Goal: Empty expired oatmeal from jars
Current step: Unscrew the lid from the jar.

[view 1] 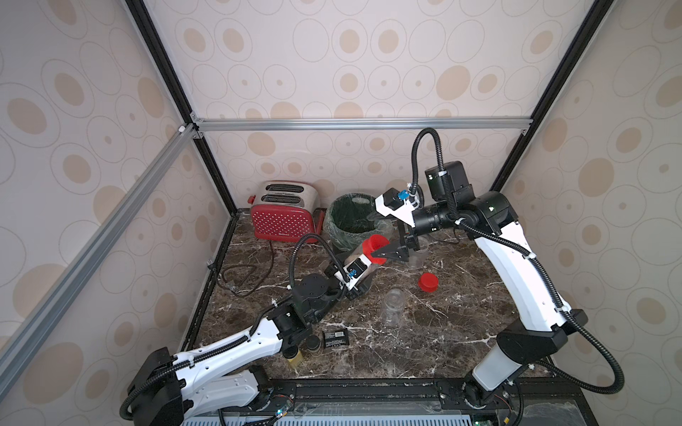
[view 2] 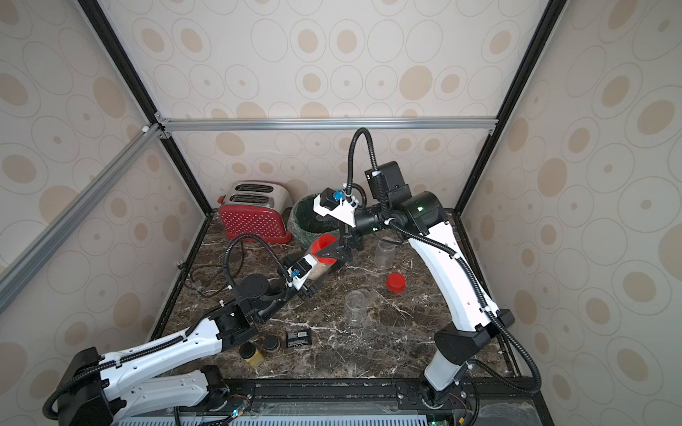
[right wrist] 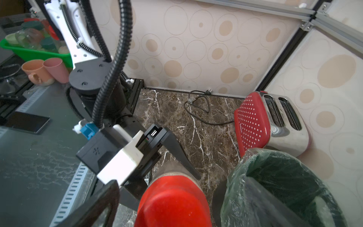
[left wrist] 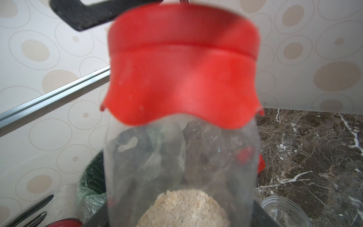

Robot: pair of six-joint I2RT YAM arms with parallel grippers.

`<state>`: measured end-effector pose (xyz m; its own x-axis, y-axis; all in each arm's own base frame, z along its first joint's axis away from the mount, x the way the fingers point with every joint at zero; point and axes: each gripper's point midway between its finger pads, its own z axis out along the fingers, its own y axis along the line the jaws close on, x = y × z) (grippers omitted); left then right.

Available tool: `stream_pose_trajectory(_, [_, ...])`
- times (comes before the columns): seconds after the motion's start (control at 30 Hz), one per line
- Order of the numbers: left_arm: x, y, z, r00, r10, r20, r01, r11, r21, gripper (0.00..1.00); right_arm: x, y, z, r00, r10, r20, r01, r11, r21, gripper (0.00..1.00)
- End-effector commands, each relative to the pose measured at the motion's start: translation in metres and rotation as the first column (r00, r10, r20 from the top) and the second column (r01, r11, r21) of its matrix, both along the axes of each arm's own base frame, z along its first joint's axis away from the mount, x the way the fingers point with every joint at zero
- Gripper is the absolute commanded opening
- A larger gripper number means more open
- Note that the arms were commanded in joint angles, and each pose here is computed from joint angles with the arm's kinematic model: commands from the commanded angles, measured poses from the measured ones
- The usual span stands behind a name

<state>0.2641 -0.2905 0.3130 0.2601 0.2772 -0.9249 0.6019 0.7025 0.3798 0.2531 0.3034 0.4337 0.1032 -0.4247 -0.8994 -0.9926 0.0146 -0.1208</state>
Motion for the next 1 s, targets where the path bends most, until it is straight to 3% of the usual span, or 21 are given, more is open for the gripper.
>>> stream_pose_trajectory(0.0, [0.009,0.004,0.023,0.996,0.034,0.08,-0.029,0.997,-0.066,0.52,0.024,-0.006,0.004,0.968,-0.205,-0.141,0.203,0.979,-0.031,0.94])
stream_pose_trajectory(0.07, [0.016,0.006,0.022,0.993,0.066,0.098,-0.059,0.996,-0.068,0.52,0.041,-0.011,0.014,0.893,-0.372,-0.253,0.374,0.926,-0.039,0.91])
stream_pose_trajectory(0.13, [0.019,0.006,0.023,0.989,0.082,0.12,-0.074,0.995,-0.07,0.52,0.052,-0.019,0.014,0.778,-0.502,-0.377,0.51,0.856,-0.087,0.89])
stream_pose_trajectory(0.2, [0.022,0.005,0.024,0.987,0.096,0.132,-0.089,0.994,-0.06,0.51,0.054,-0.026,0.008,0.684,-0.569,-0.457,0.575,0.806,-0.143,0.87])
stream_pose_trajectory(0.3, [0.026,0.008,0.026,0.98,0.124,0.156,-0.117,0.992,-0.055,0.51,0.049,-0.033,0.002,0.611,-0.606,-0.509,0.607,0.772,-0.19,0.86])
stream_pose_trajectory(0.53, [0.032,0.011,0.027,0.975,0.147,0.167,-0.138,0.989,-0.061,0.51,0.036,-0.031,-0.021,0.561,-0.598,-0.573,0.568,0.781,-0.258,0.89])
stream_pose_trajectory(0.97, [0.032,0.009,0.023,0.98,0.133,0.146,-0.128,0.991,-0.042,0.52,0.024,-0.015,-0.034,0.578,-0.559,-0.595,0.497,0.819,-0.286,0.93])
